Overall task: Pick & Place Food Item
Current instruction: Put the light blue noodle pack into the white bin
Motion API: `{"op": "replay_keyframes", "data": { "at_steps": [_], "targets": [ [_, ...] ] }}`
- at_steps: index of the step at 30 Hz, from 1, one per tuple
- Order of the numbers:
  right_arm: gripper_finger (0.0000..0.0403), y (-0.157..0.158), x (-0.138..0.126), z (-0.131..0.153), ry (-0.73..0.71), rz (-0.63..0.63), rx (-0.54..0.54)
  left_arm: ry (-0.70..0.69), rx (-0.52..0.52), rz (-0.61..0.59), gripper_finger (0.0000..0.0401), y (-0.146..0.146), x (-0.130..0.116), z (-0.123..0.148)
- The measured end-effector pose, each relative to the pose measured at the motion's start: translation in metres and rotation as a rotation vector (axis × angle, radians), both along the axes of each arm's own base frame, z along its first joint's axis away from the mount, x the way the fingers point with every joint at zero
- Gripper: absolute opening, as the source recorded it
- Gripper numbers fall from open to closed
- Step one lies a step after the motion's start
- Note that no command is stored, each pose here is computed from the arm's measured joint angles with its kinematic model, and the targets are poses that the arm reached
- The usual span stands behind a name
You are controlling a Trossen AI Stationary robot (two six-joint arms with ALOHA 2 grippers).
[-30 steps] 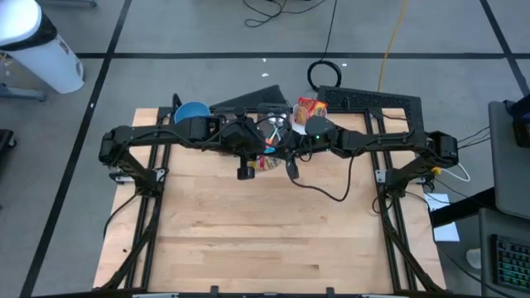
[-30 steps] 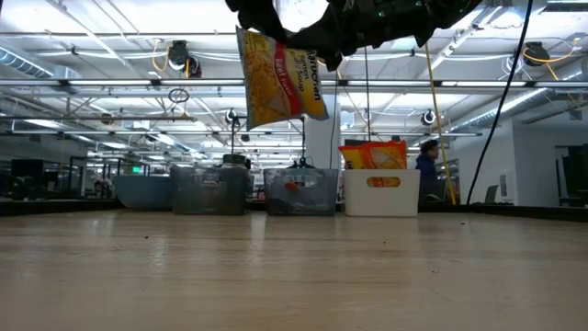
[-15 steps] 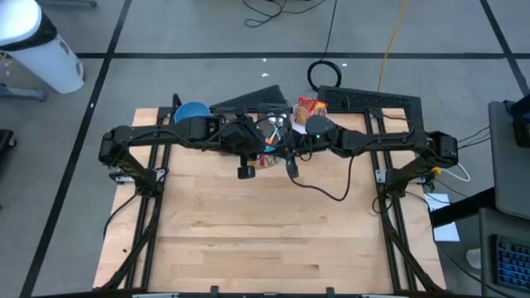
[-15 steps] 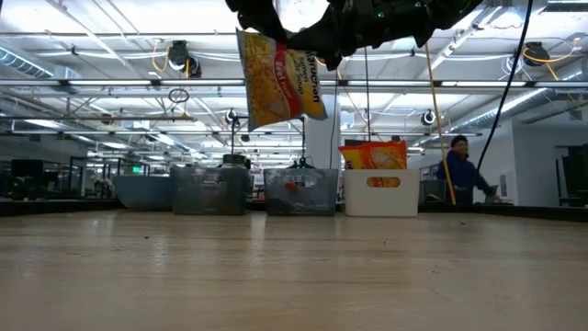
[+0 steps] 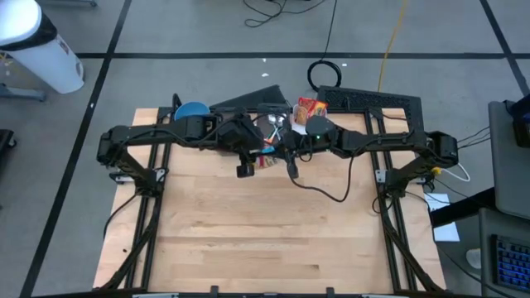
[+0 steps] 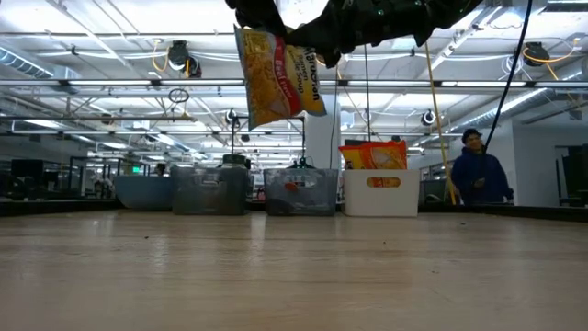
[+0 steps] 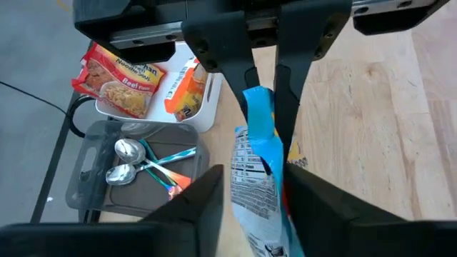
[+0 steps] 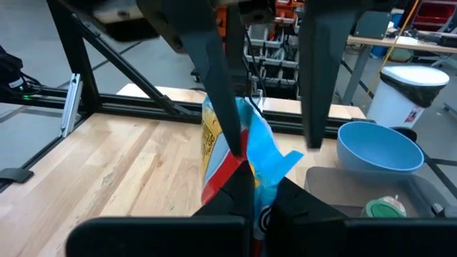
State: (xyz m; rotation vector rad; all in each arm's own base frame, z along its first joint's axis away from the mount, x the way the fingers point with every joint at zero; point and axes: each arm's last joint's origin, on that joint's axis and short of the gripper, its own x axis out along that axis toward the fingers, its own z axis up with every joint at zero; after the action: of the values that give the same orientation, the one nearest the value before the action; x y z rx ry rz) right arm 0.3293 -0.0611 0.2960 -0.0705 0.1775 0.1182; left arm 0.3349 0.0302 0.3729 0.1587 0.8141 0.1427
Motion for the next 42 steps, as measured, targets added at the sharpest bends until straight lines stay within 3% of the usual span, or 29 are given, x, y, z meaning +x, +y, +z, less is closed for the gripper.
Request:
{"op": "replay_keyframes", "data": {
  "at_steps": [11,22,29,37,42],
  "targets": [
    [0.0000,0.000,-0.002,0.003,-0.008,-0.001,-0.017,-0.072,0.000,0.014,0.0243,-0.001,-0.019,0.021],
    [0.0000,-0.007,-0.004,0.000,0.031,-0.056,-0.016,-0.070,0.096,0.062,0.0253,0.001,-0.039,0.034],
    [0.0000,-0.018,-0.010,0.006,0.012,-0.108,-0.031,-0.106,0.058,0.093,0.0253,0.004,-0.064,0.044],
    [0.0000,-0.034,-0.025,0.026,-0.109,-0.174,-0.039,-0.119,0.009,0.127,0.0253,0.004,-0.082,0.016],
    [0.0000,-0.041,-0.039,0.014,-0.197,-0.214,-0.010,-0.198,-0.022,0.093,0.0253,0.001,-0.090,-0.010]
  ]
}}
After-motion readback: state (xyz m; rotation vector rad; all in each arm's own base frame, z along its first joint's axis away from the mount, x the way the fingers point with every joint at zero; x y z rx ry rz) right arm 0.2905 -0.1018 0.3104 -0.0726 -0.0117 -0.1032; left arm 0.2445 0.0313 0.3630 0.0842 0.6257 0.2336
